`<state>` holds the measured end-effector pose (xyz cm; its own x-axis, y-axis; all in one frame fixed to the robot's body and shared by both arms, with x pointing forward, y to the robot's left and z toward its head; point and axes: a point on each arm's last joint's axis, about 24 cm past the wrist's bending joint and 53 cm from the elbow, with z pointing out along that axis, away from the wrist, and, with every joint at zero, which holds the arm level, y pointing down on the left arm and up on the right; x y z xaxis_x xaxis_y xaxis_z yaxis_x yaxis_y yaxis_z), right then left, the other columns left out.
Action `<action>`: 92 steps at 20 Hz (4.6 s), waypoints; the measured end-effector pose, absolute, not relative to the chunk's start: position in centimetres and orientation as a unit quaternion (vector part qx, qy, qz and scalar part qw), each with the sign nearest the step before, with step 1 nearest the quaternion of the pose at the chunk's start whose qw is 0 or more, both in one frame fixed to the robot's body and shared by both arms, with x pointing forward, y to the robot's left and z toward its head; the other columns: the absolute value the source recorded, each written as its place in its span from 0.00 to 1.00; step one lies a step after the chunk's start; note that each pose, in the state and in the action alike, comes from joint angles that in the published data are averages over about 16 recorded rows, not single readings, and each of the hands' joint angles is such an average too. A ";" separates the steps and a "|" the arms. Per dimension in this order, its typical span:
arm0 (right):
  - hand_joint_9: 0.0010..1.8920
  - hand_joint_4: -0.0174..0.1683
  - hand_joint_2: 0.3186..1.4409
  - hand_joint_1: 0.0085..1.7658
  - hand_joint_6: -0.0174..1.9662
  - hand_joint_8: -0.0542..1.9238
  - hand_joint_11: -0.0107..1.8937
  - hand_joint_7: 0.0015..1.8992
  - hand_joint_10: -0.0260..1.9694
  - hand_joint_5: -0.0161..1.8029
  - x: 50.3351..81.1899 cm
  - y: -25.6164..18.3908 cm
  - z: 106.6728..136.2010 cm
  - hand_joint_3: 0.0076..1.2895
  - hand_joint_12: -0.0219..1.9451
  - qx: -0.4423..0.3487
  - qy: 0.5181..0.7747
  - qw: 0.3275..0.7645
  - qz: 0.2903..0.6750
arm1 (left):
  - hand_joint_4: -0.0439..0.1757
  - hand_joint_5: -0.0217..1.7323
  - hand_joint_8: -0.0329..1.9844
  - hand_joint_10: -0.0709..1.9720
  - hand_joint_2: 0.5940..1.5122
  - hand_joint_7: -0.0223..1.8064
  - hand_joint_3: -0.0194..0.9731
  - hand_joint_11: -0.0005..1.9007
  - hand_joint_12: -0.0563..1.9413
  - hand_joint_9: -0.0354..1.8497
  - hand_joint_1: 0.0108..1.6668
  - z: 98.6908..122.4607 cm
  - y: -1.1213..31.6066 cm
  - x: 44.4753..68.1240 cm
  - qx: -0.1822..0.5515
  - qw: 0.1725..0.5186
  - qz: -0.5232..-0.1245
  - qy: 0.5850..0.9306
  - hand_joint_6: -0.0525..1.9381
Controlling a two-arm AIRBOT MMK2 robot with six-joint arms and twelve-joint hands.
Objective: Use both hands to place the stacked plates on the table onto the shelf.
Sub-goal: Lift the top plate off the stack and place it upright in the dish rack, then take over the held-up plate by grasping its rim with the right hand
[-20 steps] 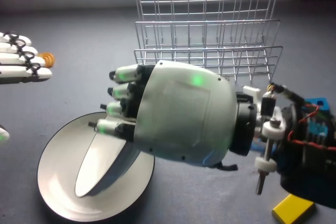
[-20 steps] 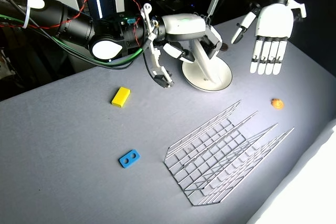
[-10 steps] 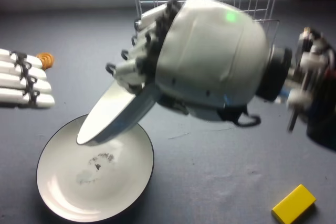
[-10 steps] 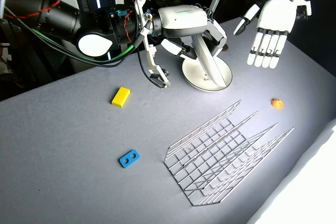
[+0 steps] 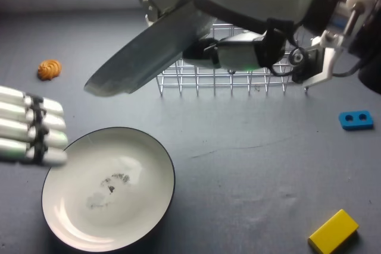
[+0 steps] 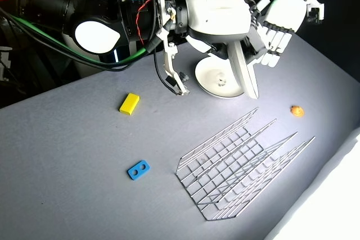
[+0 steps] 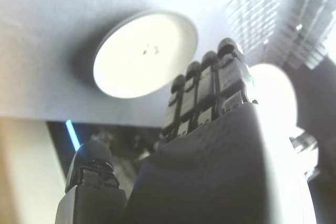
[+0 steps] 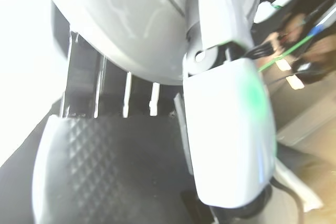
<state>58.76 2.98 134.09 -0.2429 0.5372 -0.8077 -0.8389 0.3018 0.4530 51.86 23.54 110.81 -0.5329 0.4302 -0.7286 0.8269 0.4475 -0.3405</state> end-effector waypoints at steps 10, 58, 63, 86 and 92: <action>0.52 0.06 0.61 0.74 0.56 0.59 0.43 0.52 0.54 0.45 63.5 -0.6 136.2 0.00 0.77 -0.031 0.556 0.568 0.606 | 0.20 0.03 0.02 0.04 0.62 0.04 0.04 0.01 0.03 0.03 0.00 109.8 21.3 49.2 0.412 0.251 -0.377 0.791 0.04; 0.44 0.06 0.70 0.75 0.62 0.61 0.38 0.47 0.66 0.37 76.3 -5.1 126.9 0.00 0.78 0.208 0.648 0.452 0.577 | 0.20 0.02 0.01 0.02 0.61 0.03 0.03 0.01 0.03 0.01 0.01 99.5 26.1 53.1 0.091 0.250 -0.245 0.932 0.02; 0.43 0.05 0.72 0.72 0.59 0.54 0.35 0.46 0.56 0.38 76.7 -5.4 125.9 0.00 0.78 0.210 0.652 0.454 0.570 | 0.21 0.02 0.01 0.02 0.61 0.03 0.03 0.01 0.03 0.01 0.01 99.2 26.5 52.8 0.057 0.245 -0.248 0.936 0.02; 0.23 0.08 0.82 0.34 0.03 0.04 0.02 0.25 0.05 0.22 73.3 -2.6 130.6 0.00 0.63 0.088 0.632 0.517 0.571 | 0.24 0.01 0.01 0.02 0.60 0.03 0.03 0.01 0.03 0.01 0.01 99.1 27.1 52.8 0.031 0.243 -0.245 0.938 0.01; 0.14 0.09 0.77 0.37 0.02 0.04 0.01 0.15 0.03 0.14 68.2 2.0 131.5 0.00 0.45 -0.058 0.614 0.569 0.544 | 0.22 0.01 0.02 0.02 0.60 0.03 0.03 0.01 0.03 0.01 0.01 99.1 27.3 52.8 0.038 0.242 -0.243 0.939 0.01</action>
